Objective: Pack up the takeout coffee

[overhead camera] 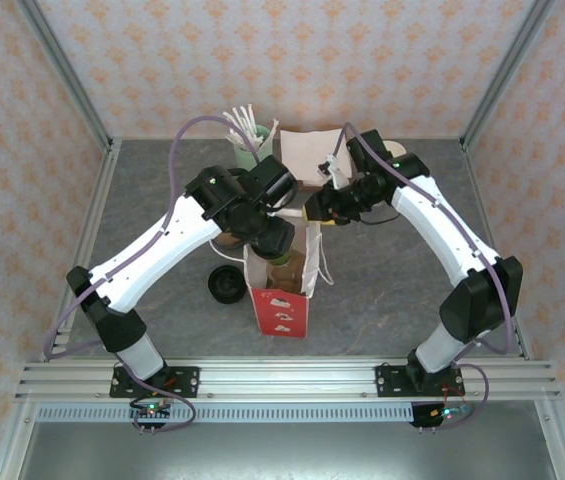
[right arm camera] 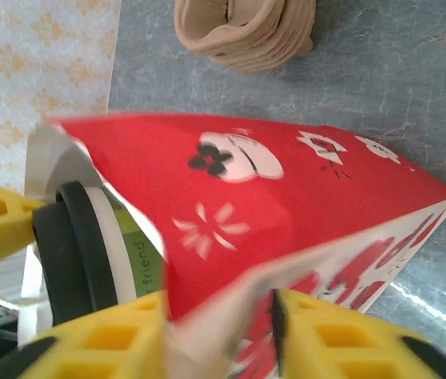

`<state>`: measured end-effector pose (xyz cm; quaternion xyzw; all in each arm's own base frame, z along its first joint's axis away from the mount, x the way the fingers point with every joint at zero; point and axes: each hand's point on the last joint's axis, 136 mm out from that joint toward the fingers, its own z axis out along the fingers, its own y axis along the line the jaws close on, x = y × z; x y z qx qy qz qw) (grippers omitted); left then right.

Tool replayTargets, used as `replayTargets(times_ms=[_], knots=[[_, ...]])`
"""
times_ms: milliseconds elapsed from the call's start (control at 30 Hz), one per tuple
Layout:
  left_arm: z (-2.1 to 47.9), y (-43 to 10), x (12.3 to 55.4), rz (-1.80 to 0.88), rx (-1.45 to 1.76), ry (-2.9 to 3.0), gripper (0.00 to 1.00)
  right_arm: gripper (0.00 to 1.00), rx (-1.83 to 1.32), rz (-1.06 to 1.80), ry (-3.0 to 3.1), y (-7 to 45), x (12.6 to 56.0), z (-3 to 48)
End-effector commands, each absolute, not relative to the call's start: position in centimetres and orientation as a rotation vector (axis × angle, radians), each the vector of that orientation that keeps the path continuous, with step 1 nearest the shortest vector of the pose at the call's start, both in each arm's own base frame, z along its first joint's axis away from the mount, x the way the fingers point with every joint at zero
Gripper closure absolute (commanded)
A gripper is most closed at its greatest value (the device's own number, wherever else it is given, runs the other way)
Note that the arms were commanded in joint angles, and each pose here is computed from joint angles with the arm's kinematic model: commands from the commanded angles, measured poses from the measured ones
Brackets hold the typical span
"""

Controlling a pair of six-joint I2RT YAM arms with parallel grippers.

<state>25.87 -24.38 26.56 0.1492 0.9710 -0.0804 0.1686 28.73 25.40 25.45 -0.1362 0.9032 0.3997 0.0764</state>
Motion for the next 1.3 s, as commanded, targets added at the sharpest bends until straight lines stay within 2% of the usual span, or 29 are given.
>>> replayTargets(times_ms=[0, 100, 267, 900, 1267], knots=[[26.4, -24.1, 25.7, -0.219, 0.409, 2.758, 0.37, 0.54, -0.42, 1.164, 2.684, 24.9, 28.0, 26.2], [25.9, -24.2, 25.4, -0.225, 0.43, 2.763, 0.37, 0.5, -0.332, 1.083, 2.662, 23.9, 29.7, 26.8], [25.8, -24.4, 25.6, -0.207, 0.458, 2.761, 0.37, 0.48, -0.229, 1.111, 2.586, 23.3, 32.2, 27.9], [28.7, -28.0, 26.2, -0.283, 0.443, 2.699, 0.37, 0.45, -0.339, 1.2, 2.569, 24.3, 31.4, 28.8], [27.4, -28.1, 26.1, -0.191, 0.382, 2.799, 0.37, 0.52, -0.327, 1.198, 2.558, 23.8, 30.3, 29.0]])
